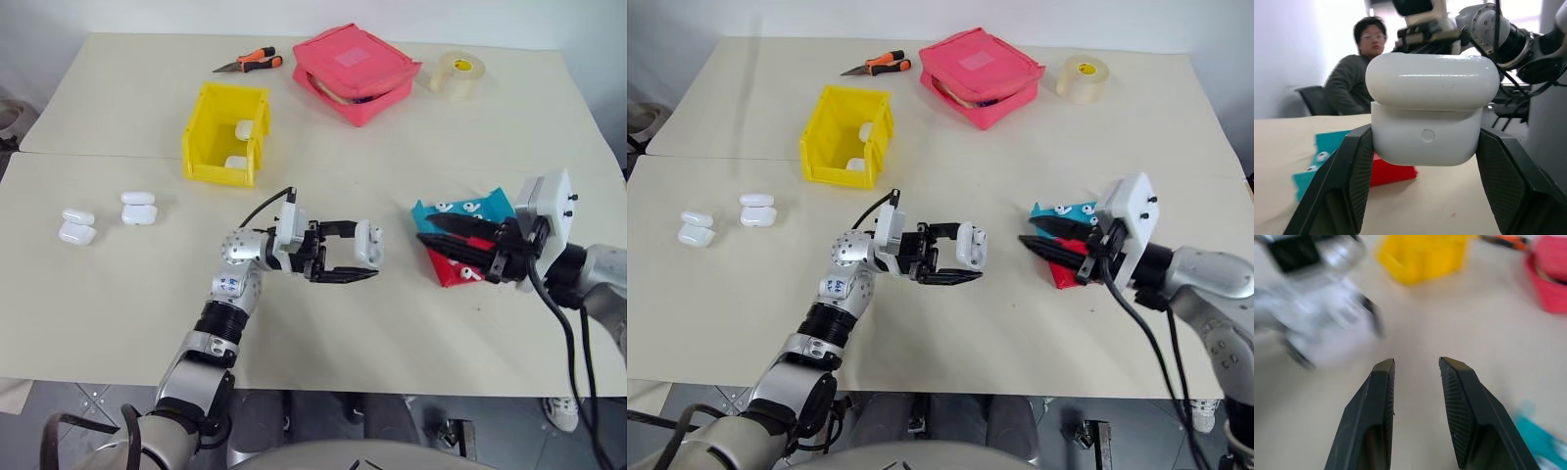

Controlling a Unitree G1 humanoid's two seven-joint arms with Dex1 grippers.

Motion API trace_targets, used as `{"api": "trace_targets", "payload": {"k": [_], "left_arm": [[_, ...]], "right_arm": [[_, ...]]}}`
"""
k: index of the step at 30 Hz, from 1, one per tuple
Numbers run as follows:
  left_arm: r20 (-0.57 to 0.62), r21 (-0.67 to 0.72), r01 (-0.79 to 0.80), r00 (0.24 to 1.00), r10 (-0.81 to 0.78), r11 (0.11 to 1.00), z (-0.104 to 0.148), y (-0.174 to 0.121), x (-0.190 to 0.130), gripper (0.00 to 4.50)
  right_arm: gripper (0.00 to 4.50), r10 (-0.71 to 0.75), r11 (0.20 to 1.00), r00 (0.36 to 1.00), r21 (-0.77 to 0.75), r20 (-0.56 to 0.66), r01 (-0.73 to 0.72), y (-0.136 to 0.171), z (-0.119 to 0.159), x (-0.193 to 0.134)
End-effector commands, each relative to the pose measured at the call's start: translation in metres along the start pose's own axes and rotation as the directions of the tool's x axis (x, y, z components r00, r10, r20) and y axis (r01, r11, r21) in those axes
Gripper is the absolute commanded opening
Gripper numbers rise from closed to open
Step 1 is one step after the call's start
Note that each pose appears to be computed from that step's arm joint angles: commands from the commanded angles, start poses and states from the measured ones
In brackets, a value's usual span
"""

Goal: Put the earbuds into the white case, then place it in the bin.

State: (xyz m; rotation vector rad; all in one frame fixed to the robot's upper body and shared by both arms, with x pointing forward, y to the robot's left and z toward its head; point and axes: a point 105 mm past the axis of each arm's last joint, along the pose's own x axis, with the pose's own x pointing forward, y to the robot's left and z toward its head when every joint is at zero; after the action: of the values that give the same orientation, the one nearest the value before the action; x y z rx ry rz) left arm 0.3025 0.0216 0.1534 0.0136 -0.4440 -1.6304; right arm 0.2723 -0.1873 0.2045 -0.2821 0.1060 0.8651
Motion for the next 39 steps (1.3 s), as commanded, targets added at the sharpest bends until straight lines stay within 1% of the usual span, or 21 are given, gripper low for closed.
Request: {"api": "trace_targets", "payload": {"k": [1,5,8,10,12,14,15,16,17,19,22,24,26,27,31,36,39], "left_arm": [[0.013,0.035,-0.004,1.000,0.004,0.999,0.005,0.000,0.003,2.76],[0.031,0.046,-0.022,0.999,0.021,0.999,0.006,-0.002,0.008,2.76],[0.040,0.050,-0.030,0.999,0.028,0.998,0.007,-0.006,0.011,2.76],[0.043,0.051,-0.036,0.998,0.034,0.998,0.007,-0.008,0.011,2.76],[0.041,0.051,-0.046,0.998,0.044,0.998,0.007,-0.009,0.010,2.76],[0.039,0.053,-0.061,0.997,0.059,0.997,0.007,-0.009,0.009,2.76],[0.039,0.054,-0.066,0.997,0.064,0.996,0.007,-0.009,0.009,2.76],[0.039,0.055,-0.068,0.997,0.066,0.996,0.007,-0.010,0.009,2.76],[0.039,0.055,-0.070,0.997,0.068,0.996,0.007,-0.010,0.009,2.76],[0.039,0.056,-0.075,0.997,0.073,0.996,0.007,-0.010,0.008,2.76],[0.038,0.058,-0.084,0.996,0.082,0.995,0.008,-0.011,0.007,2.76],[0.036,0.058,-0.088,0.996,0.086,0.994,0.008,-0.011,0.006,2.76],[0.034,0.058,-0.090,0.996,0.088,0.994,0.008,-0.011,0.005,2.76],[0.034,0.057,-0.092,0.995,0.090,0.994,0.008,-0.011,0.005,2.76],[0.034,0.053,-0.097,0.995,0.096,0.994,0.010,-0.008,0.004,2.76],[0.036,0.050,-0.096,0.995,0.094,0.994,0.010,-0.005,0.005,2.76],[0.038,0.051,-0.093,0.995,0.092,0.994,0.010,-0.003,0.005,2.76]], "right_arm": [[1.50,-0.048,0.994,0.998,-0.103,-0.038,0.044,-0.023,0.006,-0.004],[1.50,-0.084,0.987,0.990,-0.145,-0.117,0.067,-0.046,-0.001,0.000],[1.50,-0.076,0.988,0.988,-0.146,-0.136,0.056,-0.052,-0.004,0.003],[1.86,-0.069,0.988,0.987,-0.146,-0.143,0.047,-0.054,-0.005,0.004],[2.38,-0.066,0.987,0.988,-0.157,-0.142,0.044,-0.055,-0.004,0.006],[2.38,-0.050,0.986,0.987,-0.164,-0.155,0.025,-0.054,-0.004,0.007],[2.38,-0.055,0.985,0.983,-0.170,-0.174,0.025,-0.055,-0.005,0.006],[2.38,-0.059,0.983,0.974,-0.183,-0.217,0.018,-0.056,-0.009,0.005],[2.38,-0.062,0.982,0.971,-0.186,-0.230,0.019,-0.058,-0.009,0.004],[2.38,-0.061,0.986,0.967,-0.168,-0.247,0.020,-0.060,-0.010,0.000],[2.97,-0.056,0.989,0.973,-0.145,-0.222,0.024,-0.056,-0.006,-0.011],[3.57,-0.028,0.992,0.983,-0.127,-0.183,0.005,-0.047,-0.003,-0.024],[4.26,-0.032,0.993,0.985,-0.115,-0.170,0.013,-0.041,-0.006,-0.038],[4.47,-0.049,0.994,0.983,-0.108,-0.176,0.030,-0.041,-0.010,-0.047],[4.47,-0.137,0.989,0.974,-0.079,-0.179,0.124,-0.042,-0.021,-0.078],[4.47,-0.236,0.972,0.954,-0.048,-0.185,0.231,-0.047,-0.034,-0.104],[4.47,-0.263,0.964,0.945,-0.029,-0.195,0.263,-0.046,-0.040,-0.115]]}}
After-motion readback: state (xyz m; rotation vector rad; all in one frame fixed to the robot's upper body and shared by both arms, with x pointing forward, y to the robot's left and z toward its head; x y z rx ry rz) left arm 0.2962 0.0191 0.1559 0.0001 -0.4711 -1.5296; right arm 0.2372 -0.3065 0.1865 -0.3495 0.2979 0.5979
